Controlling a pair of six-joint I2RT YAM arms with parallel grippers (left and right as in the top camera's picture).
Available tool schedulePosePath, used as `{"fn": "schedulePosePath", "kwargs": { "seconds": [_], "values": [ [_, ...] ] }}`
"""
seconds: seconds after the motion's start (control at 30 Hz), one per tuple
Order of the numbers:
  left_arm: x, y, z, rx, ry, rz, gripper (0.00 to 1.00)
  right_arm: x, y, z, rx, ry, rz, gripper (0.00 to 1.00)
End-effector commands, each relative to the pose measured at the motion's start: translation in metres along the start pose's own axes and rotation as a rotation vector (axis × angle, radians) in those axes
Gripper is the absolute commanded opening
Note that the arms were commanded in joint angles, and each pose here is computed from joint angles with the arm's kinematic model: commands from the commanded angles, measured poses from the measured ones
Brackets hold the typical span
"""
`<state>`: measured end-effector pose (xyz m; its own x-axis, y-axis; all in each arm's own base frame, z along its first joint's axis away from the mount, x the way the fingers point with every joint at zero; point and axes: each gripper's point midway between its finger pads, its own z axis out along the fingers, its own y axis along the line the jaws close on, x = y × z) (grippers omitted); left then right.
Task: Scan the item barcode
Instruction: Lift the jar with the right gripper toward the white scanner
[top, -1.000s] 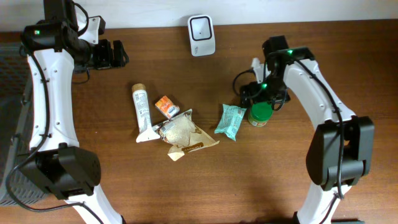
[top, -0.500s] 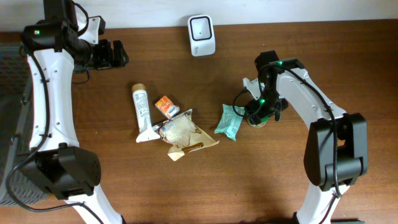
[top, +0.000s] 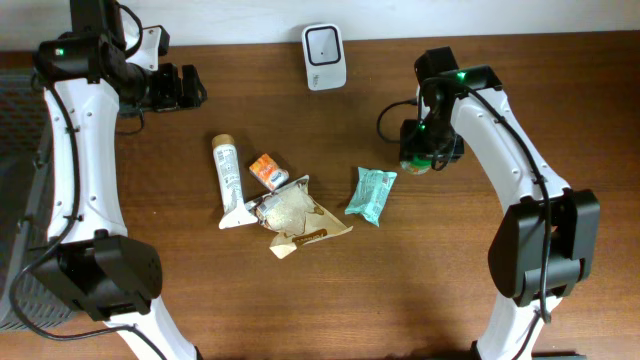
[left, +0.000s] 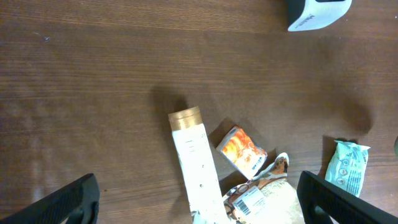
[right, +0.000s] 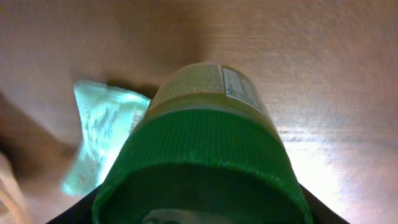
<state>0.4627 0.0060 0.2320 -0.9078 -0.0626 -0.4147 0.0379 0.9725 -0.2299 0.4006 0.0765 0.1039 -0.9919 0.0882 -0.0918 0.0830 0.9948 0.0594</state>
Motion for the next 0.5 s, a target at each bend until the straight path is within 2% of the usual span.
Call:
{"fn": "schedulePosePath", "kwargs": {
  "seconds": [0.0, 0.17, 0.33, 0.43, 0.47],
  "values": [
    [-0.001, -0.001, -0.003, 0.009, -0.009, 0.015, 0.99, -0.007, -0.006, 0.004, 0.029, -0.033, 0.248, 0.53],
    [-0.001, -0.001, -0.003, 0.009, -0.009, 0.016, 0.99, 0.0, -0.009, 0.031, 0.032, -0.023, 0.287, 0.54],
    [-0.001, -0.001, -0.003, 0.009, -0.009, 0.016, 0.99, 0.004, -0.011, 0.038, 0.037, -0.013, 0.271, 0.76],
    [-0.001, -0.001, -0.003, 0.009, -0.009, 0.016, 0.99, 0.003, -0.009, 0.035, 0.018, -0.008, 0.117, 0.95],
    [-0.001, -0.001, -0.003, 0.009, -0.009, 0.016, 0.99, 0.002, -0.007, 0.031, 0.004, -0.007, 0.06, 0.97]
  ]
}}
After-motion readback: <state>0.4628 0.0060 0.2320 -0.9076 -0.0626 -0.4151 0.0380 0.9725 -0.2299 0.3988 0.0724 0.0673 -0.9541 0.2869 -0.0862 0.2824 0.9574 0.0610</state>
